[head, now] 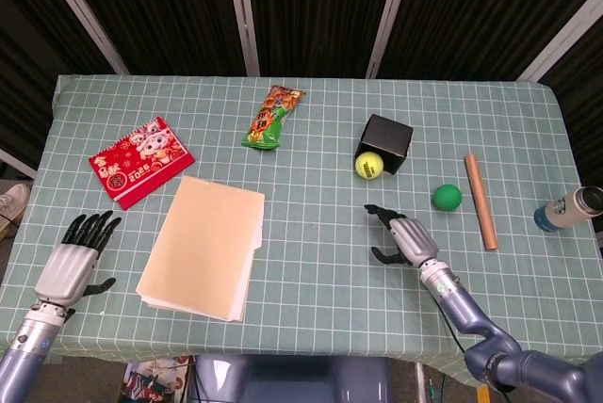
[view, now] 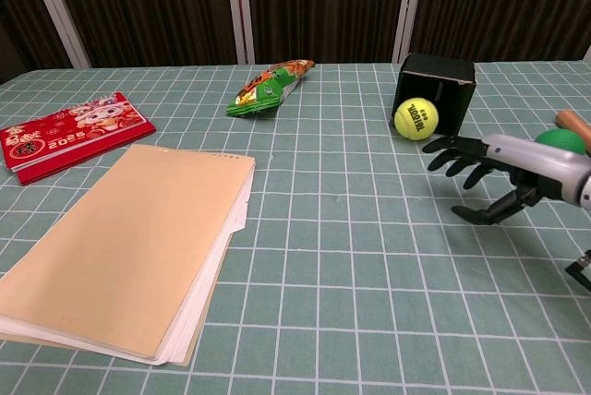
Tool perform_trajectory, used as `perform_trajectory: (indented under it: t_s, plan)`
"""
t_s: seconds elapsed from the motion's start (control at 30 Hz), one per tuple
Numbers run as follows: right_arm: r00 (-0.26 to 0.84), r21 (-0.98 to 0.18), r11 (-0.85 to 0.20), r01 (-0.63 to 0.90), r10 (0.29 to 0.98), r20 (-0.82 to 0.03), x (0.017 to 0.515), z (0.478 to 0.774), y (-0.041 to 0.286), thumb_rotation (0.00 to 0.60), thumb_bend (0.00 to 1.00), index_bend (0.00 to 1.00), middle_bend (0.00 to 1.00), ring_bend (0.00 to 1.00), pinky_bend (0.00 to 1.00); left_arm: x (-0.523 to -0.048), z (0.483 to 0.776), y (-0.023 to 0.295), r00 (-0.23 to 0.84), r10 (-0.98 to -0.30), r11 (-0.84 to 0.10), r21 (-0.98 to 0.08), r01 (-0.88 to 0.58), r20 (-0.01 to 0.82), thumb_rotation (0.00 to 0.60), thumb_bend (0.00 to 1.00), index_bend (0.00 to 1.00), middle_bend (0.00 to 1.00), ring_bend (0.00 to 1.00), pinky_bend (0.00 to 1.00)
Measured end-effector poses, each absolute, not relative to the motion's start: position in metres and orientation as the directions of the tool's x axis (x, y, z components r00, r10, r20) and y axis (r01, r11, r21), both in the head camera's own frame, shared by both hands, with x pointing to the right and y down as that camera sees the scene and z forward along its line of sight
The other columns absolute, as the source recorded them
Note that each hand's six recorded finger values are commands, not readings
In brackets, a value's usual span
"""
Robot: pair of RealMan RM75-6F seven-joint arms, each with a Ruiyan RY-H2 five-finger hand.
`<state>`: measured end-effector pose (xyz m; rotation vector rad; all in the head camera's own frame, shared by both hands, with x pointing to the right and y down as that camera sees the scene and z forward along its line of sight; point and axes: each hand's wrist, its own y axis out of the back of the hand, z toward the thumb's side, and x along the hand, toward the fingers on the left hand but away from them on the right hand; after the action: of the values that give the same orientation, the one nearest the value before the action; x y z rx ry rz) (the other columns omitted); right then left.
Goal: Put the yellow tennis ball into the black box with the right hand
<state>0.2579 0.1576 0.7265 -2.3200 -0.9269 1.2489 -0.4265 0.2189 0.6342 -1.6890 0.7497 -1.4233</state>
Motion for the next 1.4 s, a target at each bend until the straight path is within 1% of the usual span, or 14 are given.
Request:
perform_trajectory:
  t_s: [0.2,0.43,1.03,1.23,1.4]
  plan:
    - [0.436,-0.541,-0.733,0.411,0.680,-0.590,0.241,0.727,0.143,0.600,0.43,0.10,0.19,0.19,0.25,-0.426,0.636,0.219,0.192,-0.832,-0.520,-0.852,0.051,0.520,0.600,0.10,0.00,0.00,0.03,0.00]
    - [0.452,-0.546,-0.730,0.411,0.683,-0.574,0.230,0.729,0.122,0.600,0.43,0.10,0.19,0.19,0.25,-0.426,0.636,0.219,0.190,-0.833,-0.520,-0.853,0.051,0.519,0.600,0.10,0.00,0.00,0.03,0.00]
    - [0.419,-0.548,-0.727,0.413,0.686,-0.595,0.232,0.746,0.089,0.600,0.43,0.09,0.19,0.15,0.25,-0.426,0.640,0.217,0.180,-0.831,-0.526,-0.849,0.055,0.527,0.600,0.10,0.00,0.00,0.03,0.00]
    - [0.410,-0.559,-0.733,0.387,0.680,-0.608,0.234,0.755,0.080,0.600,0.43,0.09,0.18,0.13,0.22,-0.428,0.643,0.216,0.170,-0.828,-0.533,-0.844,0.057,0.535,0.600,0.10,0.00,0.00,0.03,0.00]
    - [0.398,-0.561,-0.734,0.383,0.679,-0.617,0.235,0.763,0.072,0.600,0.43,0.09,0.14,0.09,0.19,-0.430,0.645,0.214,0.157,-0.828,-0.536,-0.842,0.056,0.538,0.600,0.10,0.00,0.00,0.03,0.00]
